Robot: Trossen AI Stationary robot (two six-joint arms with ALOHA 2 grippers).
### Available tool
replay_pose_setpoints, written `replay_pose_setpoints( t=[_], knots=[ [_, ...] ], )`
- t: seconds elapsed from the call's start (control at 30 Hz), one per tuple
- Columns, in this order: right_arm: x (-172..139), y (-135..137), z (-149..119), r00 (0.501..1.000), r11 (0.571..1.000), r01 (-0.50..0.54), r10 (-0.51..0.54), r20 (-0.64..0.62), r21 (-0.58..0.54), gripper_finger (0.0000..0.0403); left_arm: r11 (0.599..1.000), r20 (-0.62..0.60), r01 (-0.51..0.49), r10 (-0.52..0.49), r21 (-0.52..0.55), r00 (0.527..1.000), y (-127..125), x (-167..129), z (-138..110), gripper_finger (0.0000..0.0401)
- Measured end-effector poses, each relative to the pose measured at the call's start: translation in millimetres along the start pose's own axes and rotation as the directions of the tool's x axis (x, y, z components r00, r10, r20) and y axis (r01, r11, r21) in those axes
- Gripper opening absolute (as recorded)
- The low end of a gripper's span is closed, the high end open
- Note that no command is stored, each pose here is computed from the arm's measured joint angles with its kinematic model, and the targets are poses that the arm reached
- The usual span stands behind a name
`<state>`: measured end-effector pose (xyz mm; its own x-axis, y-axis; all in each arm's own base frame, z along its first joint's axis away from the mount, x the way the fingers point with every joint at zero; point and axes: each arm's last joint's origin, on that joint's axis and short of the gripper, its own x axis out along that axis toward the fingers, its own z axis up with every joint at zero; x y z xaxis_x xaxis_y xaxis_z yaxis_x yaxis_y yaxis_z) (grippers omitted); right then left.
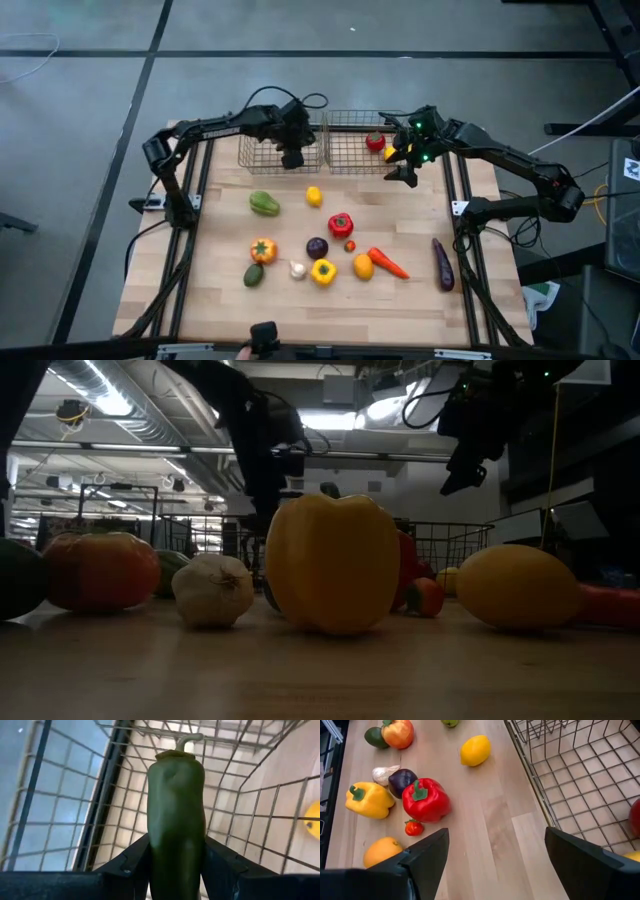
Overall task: Sort produce into baskets
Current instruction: Put the green chili pepper into the left golden wire basket
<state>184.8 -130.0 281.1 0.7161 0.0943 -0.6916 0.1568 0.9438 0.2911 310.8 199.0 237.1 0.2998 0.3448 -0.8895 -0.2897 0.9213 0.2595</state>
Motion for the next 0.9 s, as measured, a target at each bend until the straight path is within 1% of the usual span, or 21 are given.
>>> replay_pose_setpoints(
  t=[0.27,0.4,0.6,0.9],
  knots=[
    [0.0,0.0,0.0,1.0,1.0,0.0,0.0,0.0,0.0,0.0326,0.995,-0.054,0.034,-0.029,0.09,0.998,-3.9,22.1,-1.8,0.0143],
    [0.0,0.0,-0.1,1.0,1.0,0.0,0.0,-0.001,0.0,0.0326,0.993,-0.075,0.068,-0.061,0.095,0.995,-6.6,32.1,-2.9,0.0143],
    [0.0,0.0,0.0,1.0,1.0,0.0,0.0,0.0,0.0,0.0326,0.991,-0.099,0.092,-0.082,0.097,0.992,-9.0,42.3,-4.3,0.0143],
    [0.0,0.0,-0.1,1.0,1.0,0.0,0.0,0.0,0.0,0.0326,0.991,-0.088,0.1,-0.092,0.094,0.992,-9.2,43.2,-3.5,0.0143]
  ],
)
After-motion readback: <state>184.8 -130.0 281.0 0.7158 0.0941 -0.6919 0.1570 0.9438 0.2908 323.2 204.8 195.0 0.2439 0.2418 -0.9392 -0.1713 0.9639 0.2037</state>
